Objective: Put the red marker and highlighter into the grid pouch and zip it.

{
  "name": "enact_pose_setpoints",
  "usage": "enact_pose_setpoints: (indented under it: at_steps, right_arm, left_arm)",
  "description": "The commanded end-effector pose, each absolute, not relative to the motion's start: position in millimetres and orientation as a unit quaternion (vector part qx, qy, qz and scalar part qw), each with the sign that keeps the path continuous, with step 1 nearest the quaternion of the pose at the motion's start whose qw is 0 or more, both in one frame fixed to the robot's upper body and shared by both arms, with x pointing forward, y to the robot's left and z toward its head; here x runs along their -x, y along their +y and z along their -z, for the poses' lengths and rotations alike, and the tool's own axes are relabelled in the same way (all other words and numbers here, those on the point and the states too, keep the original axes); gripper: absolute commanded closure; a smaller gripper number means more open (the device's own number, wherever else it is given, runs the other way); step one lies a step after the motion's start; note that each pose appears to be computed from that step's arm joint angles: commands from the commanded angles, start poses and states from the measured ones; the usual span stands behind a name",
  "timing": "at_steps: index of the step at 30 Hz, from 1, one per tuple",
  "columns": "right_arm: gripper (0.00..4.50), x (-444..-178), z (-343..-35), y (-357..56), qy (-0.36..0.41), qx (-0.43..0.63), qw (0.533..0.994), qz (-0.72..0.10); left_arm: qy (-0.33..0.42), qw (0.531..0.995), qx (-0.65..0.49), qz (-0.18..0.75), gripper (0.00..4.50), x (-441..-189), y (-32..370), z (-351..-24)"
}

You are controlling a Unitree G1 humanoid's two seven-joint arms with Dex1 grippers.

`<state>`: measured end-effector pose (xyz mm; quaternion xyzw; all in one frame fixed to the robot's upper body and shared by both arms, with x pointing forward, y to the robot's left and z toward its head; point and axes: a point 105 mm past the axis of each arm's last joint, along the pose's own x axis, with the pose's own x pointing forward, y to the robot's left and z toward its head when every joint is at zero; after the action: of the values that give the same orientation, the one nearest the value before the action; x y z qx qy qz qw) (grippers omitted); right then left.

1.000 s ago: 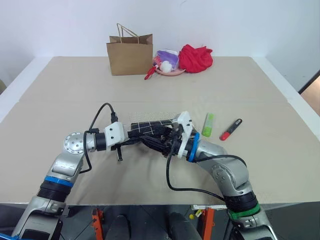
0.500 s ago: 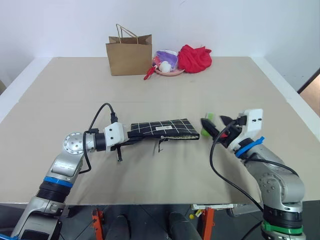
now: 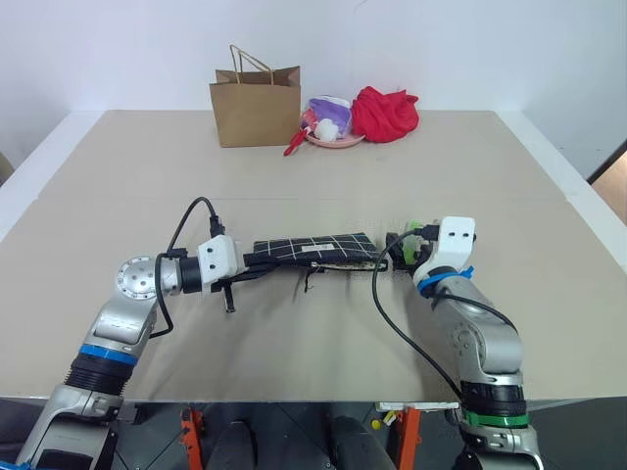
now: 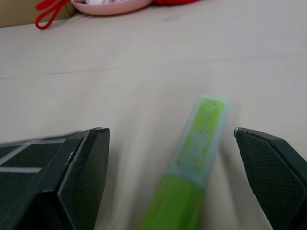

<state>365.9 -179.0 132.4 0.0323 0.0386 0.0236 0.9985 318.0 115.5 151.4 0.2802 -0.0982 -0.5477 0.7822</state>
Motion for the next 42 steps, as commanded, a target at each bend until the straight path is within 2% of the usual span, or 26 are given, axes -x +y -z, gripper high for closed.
enact_pose_setpoints:
  at_steps: [1,6,14,18,19,20,21,27,31,34,37,39,42]
  right_arm:
    - [0.03,-363,-128,-178,0.042,-0.024,0.999,-0.01]
    - [0.03,-361,-107,-175,0.089,-0.024,0.996,0.014]
    - [0.03,-367,-97,-176,0.117,-0.024,0.992,0.029]
    - [1.71,-368,-94,-175,0.13,-0.009,0.991,0.025]
    - [2.33,-367,-92,-176,0.135,-0.008,0.99,0.026]
    - [2.68,-367,-90,-178,0.139,-0.003,0.99,0.029]
    - [3.34,-366,-89,-178,0.142,-0.001,0.989,0.03]
    - [3.39,-364,-91,-179,0.134,0.022,0.99,0.023]
    - [3.39,-369,-131,-173,0.05,0.03,0.998,-0.027]
    - [3.39,-363,-169,-165,-0.019,0.064,0.993,-0.1]
    - [3.39,-345,-202,-160,-0.076,0.105,0.973,-0.19]
    - [3.39,-329,-216,-156,-0.095,0.131,0.951,-0.263]
    - [3.39,-308,-234,-155,-0.104,0.097,0.926,-0.35]
  left_arm:
    - [-0.123,0.784,-0.288,0.536,4.5,-316,119,-165]
    - [-0.124,0.786,-0.286,0.534,4.5,-316,119,-166]
    - [-0.128,0.789,-0.284,0.53,4.5,-318,118,-168]
    - [-0.129,0.79,-0.282,0.529,4.5,-318,118,-169]
    - [-0.129,0.79,-0.282,0.529,4.5,-318,118,-169]
    - [-0.13,0.79,-0.282,0.528,4.5,-318,118,-169]
    - [-0.13,0.791,-0.282,0.528,4.5,-319,118,-170]
    - [-0.131,0.792,-0.282,0.526,4.5,-320,119,-171]
    - [-0.129,0.793,-0.28,0.526,4.5,-320,120,-170]
    - [-0.125,0.788,-0.285,0.531,4.5,-319,120,-168]
    - [-0.125,0.785,-0.284,0.535,4.5,-318,120,-168]
    - [-0.126,0.784,-0.282,0.538,4.5,-318,119,-168]
    - [-0.128,0.782,-0.279,0.543,4.5,-316,119,-168]
